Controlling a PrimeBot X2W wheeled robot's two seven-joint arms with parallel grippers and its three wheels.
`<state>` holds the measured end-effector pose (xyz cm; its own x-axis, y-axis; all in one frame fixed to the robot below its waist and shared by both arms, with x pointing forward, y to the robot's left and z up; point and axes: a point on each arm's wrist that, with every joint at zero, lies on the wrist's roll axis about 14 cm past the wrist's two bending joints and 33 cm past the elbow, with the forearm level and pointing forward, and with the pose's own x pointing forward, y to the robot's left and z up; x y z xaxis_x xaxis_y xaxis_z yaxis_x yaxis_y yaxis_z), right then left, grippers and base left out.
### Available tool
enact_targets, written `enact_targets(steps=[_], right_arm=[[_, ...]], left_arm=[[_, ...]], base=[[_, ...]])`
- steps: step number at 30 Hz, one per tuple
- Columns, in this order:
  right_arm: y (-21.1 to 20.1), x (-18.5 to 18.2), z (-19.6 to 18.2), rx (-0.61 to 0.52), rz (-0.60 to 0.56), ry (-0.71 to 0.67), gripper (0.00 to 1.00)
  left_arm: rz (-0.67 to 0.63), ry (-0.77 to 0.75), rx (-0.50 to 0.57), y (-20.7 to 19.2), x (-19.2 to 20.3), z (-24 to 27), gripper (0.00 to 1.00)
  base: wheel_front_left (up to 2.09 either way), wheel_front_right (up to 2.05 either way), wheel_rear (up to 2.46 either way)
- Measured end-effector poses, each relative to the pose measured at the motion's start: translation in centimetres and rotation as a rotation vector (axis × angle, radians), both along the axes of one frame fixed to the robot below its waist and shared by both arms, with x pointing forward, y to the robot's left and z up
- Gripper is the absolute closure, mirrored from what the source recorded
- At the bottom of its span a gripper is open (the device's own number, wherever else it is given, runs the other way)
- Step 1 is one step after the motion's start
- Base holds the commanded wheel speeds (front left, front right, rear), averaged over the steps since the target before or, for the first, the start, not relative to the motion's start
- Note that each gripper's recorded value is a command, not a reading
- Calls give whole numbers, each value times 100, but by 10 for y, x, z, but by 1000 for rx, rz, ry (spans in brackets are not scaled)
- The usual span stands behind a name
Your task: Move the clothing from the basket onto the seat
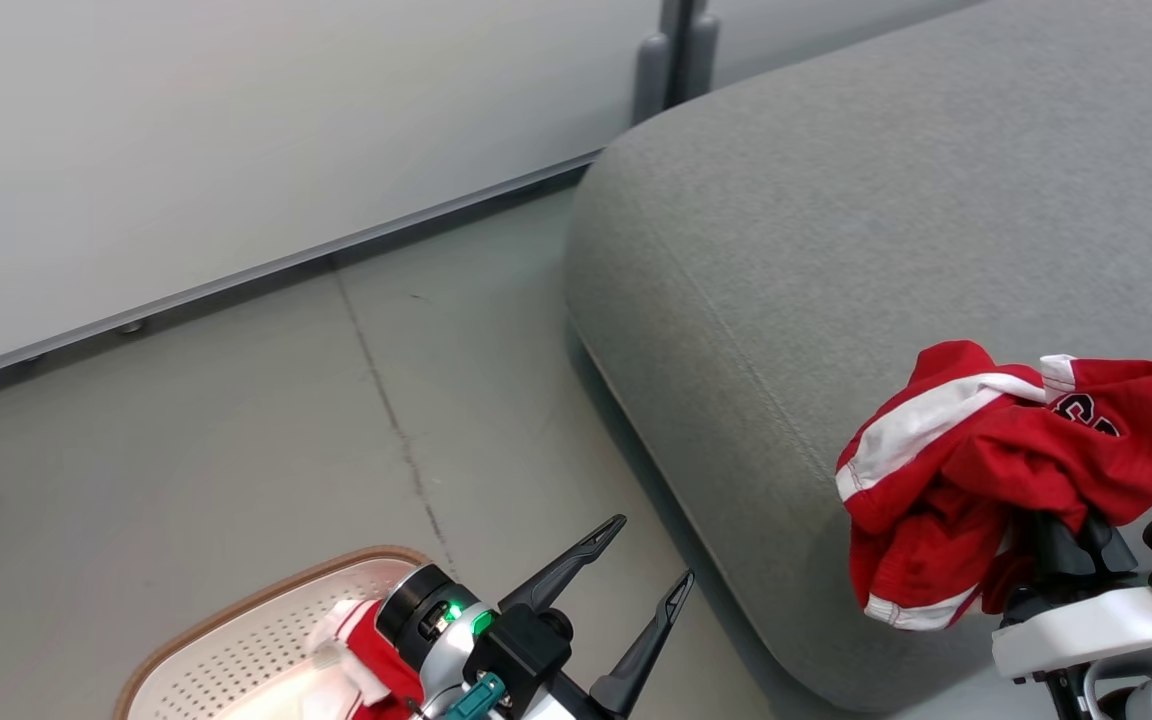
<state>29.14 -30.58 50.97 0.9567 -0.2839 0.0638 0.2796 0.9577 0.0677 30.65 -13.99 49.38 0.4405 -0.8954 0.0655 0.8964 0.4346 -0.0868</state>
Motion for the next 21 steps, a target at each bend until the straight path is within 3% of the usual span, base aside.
enact_targets(steps=[11, 21], right_arm=[[-23, -30, -11, 15, -123, 41, 100], [-26, -30, -17, 27, -159, 61, 100]], left_arm=[[-114, 15, -12, -28, -10, -5, 0], [-147, 39, -16, -36, -9, -13, 0]], base=[[0, 0, 0], [0, 0, 0]])
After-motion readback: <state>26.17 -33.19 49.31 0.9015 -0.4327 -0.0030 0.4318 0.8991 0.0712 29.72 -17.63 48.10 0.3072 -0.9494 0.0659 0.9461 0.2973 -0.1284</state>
